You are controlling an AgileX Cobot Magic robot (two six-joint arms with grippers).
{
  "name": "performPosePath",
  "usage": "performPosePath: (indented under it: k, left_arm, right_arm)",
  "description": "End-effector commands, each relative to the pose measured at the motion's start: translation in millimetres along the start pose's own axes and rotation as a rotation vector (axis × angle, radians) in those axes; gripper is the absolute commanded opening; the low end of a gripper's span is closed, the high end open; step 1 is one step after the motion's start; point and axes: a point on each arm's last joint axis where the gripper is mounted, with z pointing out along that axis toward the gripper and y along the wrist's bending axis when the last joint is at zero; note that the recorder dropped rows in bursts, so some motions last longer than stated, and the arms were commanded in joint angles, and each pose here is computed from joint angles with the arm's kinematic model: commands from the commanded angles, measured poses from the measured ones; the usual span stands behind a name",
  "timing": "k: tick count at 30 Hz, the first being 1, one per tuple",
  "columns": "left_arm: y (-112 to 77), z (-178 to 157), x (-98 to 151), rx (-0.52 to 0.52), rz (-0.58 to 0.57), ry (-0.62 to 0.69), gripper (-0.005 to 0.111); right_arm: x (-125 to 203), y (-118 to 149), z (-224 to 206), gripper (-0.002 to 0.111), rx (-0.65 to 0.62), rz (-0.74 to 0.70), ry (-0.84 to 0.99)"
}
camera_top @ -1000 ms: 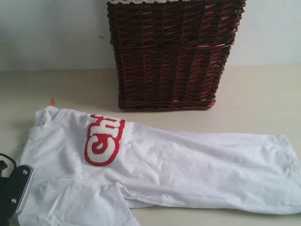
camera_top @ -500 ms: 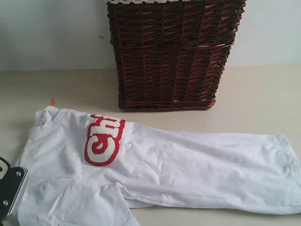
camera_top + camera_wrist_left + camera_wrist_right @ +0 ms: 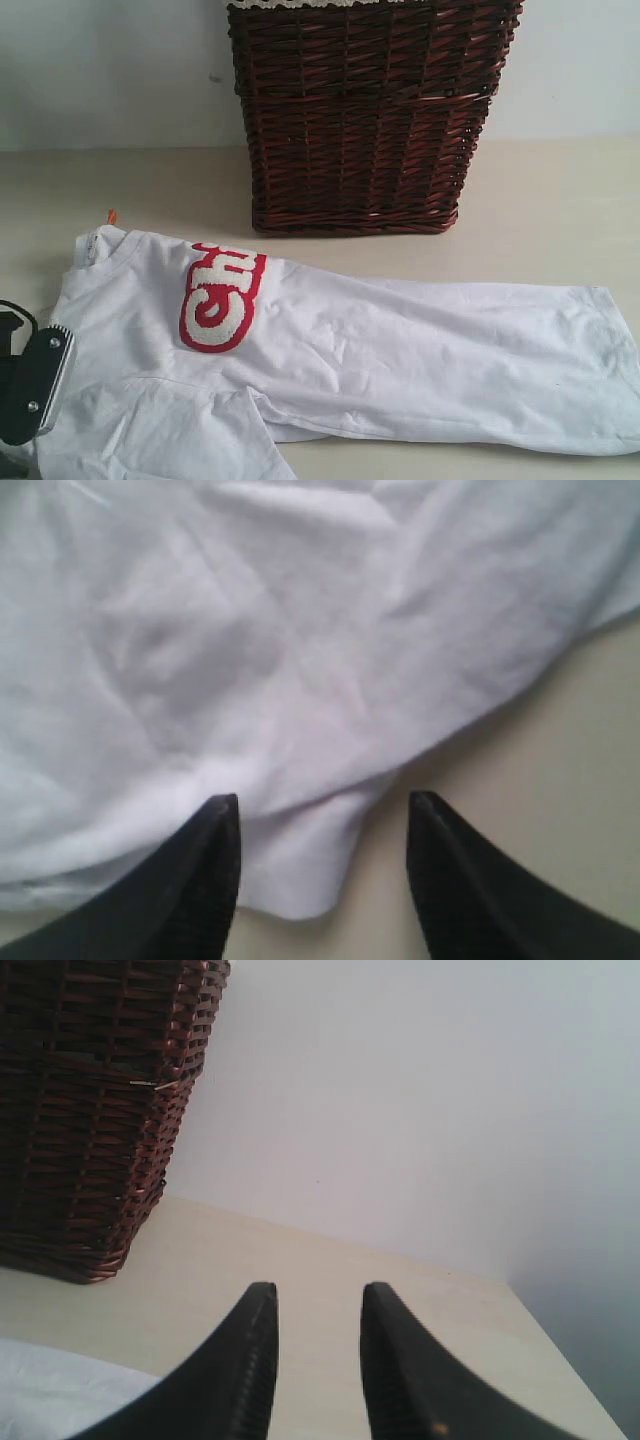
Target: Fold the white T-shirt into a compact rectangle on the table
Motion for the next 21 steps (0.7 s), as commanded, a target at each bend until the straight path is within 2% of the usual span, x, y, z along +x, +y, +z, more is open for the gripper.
performPosePath:
  k: [1, 5, 7, 9, 11, 12, 18, 19, 20, 21]
  left_arm:
    - [-2.5, 9, 0, 0.056, 0.013, 0.002, 0.051]
    - [-4.3, 13, 0, 0.088, 0.011, 0.006, 0.051]
    - [-3.9, 16, 0, 0.089, 0.014, 0.008, 0.045]
    - [-3.3, 18, 1, 0.086, 0.013, 0.01, 0.029]
    - [-3.4, 20, 1, 0.091, 0.013, 0.012, 0.006]
    - [-3.4, 20, 1, 0.091, 0.013, 0.012, 0.0]
    - [-2.8, 13, 0, 0.104, 0.03, 0.006, 0.0]
    - [-3.9, 10, -1, 0.142, 0.035, 0.002, 0.0]
    - [-4.4, 2, -4, 0.257, 0.055, -0.01, 0.0]
    - [-4.1, -2, -6, 0.31, 0.06, -0.016, 0.0]
  right_arm:
    - [1, 0, 0, 0.03, 0.005, 0.006, -0.005]
    - [1, 0, 0, 0.03, 0.005, 0.006, -0.005]
    - [1, 0, 0, 0.03, 0.005, 0.006, -0.005]
    - [1, 0, 0, 0.03, 0.005, 0.006, -0.005]
    - [1, 0, 0, 0.03, 0.005, 0.006, -0.005]
    - [1, 0, 0, 0.03, 0.005, 0.006, -0.005]
    - [1, 0, 0, 0.03, 0.005, 0.006, -0.005]
    - [1, 0, 0, 0.03, 0.005, 0.006, -0.005]
    - [1, 0, 0, 0.03, 0.005, 0.006, -0.005]
    - [1, 0, 0, 0.03, 0.005, 0.006, -0.005]
